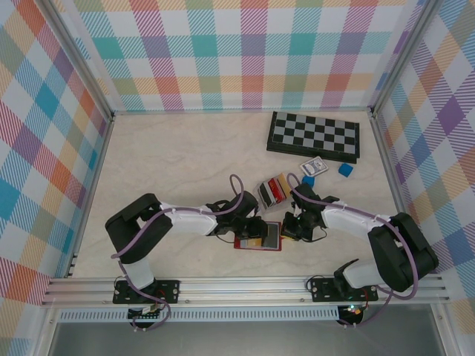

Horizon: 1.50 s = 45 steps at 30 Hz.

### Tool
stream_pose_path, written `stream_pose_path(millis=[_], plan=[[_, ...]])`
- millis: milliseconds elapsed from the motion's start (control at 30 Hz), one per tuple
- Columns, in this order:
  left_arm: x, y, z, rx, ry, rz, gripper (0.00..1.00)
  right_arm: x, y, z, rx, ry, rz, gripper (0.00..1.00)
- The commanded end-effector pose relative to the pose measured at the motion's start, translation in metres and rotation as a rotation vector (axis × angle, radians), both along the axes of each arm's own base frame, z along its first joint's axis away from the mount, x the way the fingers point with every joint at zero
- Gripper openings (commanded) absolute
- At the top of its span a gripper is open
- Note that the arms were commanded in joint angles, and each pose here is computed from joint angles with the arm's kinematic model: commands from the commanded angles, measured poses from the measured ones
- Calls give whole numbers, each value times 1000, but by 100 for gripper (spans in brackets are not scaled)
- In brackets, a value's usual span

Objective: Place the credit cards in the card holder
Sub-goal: Insert the credit card into the card slot, then pick up the credit card from the storage box.

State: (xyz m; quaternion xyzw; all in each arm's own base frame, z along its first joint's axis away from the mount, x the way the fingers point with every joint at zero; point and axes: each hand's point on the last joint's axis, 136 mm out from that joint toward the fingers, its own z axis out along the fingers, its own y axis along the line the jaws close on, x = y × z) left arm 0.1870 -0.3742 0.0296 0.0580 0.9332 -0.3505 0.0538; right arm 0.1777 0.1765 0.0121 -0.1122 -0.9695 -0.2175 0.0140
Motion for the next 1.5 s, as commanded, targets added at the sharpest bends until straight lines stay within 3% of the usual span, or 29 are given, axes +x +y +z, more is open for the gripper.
stream_pose_path(millis=[0,133,367,500,567,633,733,867,1033,1133,1467], plan=[[-22,7,-9,72,26,-62,24,-7,3,-8,9,22,8,5],[-19,28,-8,142,-14,-20,37,-8,-8,-10,-58,23,0,5],[-18,55,-15,237,-40,13,44,-5,-14,-8,-93,-1,11,4],[-16,49,-4,187,-52,15,45,1,-8,5,-66,-38,31,15],[-14,34,13,110,-61,-3,48,7,-7,20,-58,-82,37,25],[-10,24,31,58,-83,-8,49,13,-15,36,-103,-129,42,35],[3,26,54,35,-127,30,51,28,-30,65,-178,-225,43,39],[38,45,72,29,-159,151,54,53,-31,98,-184,-336,79,39],[90,70,71,19,-95,335,56,83,1,114,-136,-402,241,32],[113,73,68,-26,-36,406,56,101,17,112,-217,-418,332,33],[120,101,55,18,-17,546,61,138,42,82,-519,-422,493,36]])
